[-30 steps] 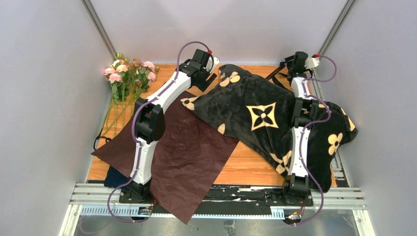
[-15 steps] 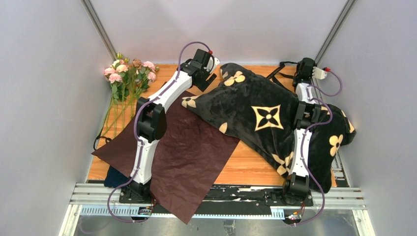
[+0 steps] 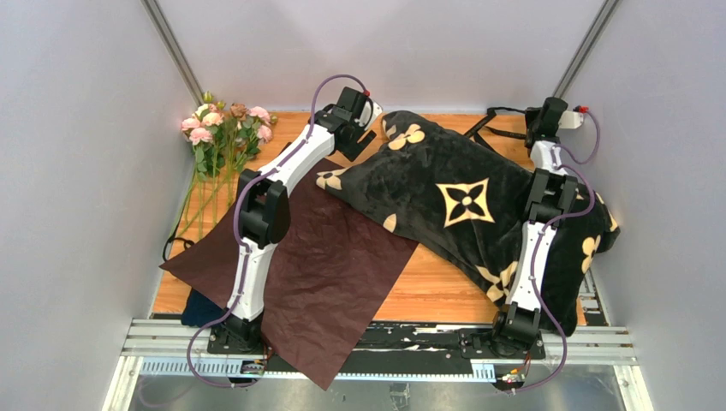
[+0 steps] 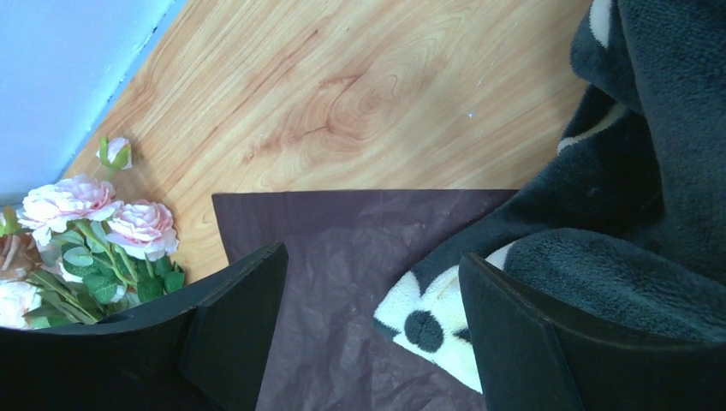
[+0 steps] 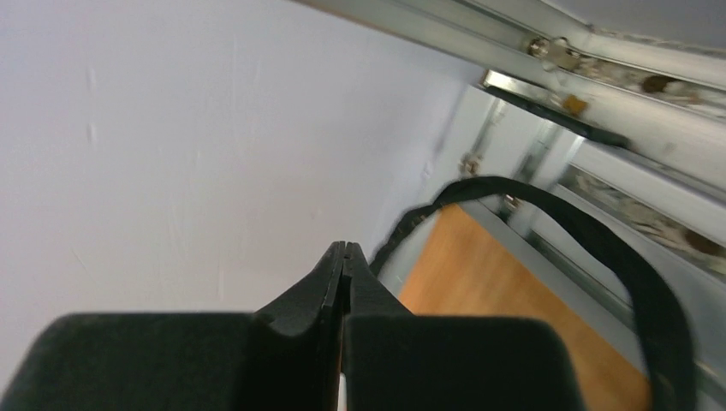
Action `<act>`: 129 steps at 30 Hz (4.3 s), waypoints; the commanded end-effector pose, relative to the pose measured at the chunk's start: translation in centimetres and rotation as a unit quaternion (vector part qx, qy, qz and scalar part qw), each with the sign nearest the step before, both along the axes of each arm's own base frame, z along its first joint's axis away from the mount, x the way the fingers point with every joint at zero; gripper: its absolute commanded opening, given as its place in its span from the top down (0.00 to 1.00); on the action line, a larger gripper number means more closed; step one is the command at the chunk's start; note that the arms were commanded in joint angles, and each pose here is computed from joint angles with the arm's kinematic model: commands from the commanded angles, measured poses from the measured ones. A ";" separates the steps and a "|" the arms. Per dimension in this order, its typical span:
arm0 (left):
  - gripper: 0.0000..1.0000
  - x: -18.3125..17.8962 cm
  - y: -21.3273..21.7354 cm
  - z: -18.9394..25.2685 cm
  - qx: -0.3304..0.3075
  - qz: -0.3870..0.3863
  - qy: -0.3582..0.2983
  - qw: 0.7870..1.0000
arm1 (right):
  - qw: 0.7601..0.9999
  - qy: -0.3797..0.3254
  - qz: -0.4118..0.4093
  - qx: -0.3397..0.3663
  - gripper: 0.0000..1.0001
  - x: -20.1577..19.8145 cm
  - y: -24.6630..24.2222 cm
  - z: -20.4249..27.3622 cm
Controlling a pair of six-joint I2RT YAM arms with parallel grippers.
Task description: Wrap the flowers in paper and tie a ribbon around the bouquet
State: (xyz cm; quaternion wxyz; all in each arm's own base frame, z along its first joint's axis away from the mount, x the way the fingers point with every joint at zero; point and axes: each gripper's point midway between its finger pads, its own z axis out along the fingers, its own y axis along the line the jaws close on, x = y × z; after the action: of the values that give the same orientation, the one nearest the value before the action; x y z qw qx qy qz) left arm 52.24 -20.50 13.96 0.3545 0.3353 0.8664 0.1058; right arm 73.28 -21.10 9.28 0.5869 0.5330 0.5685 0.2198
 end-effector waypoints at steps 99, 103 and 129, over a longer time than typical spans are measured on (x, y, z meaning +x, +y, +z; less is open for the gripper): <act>0.00 -4.0 -15.9 30.8 -0.433 -0.306 -0.263 0.806 | 0.680 -0.467 0.516 -0.230 1.00 -26.3 43.4 52.1; 0.00 -5.0 -16.4 33.3 -0.460 -0.318 -0.279 0.781 | 0.647 -0.498 0.527 -0.236 1.00 -31.6 44.5 55.3; 0.22 -16.2 -20.5 36.3 -0.503 -0.481 -0.215 0.685 | 0.591 -0.554 0.531 -0.251 1.00 -43.9 46.8 61.3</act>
State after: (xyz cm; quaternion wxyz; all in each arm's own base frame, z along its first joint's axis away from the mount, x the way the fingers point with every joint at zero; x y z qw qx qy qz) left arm 36.25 -40.59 49.45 0.6426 0.4519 0.4213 -0.4532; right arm 32.71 26.20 68.97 0.6652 -0.2333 0.3760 0.6014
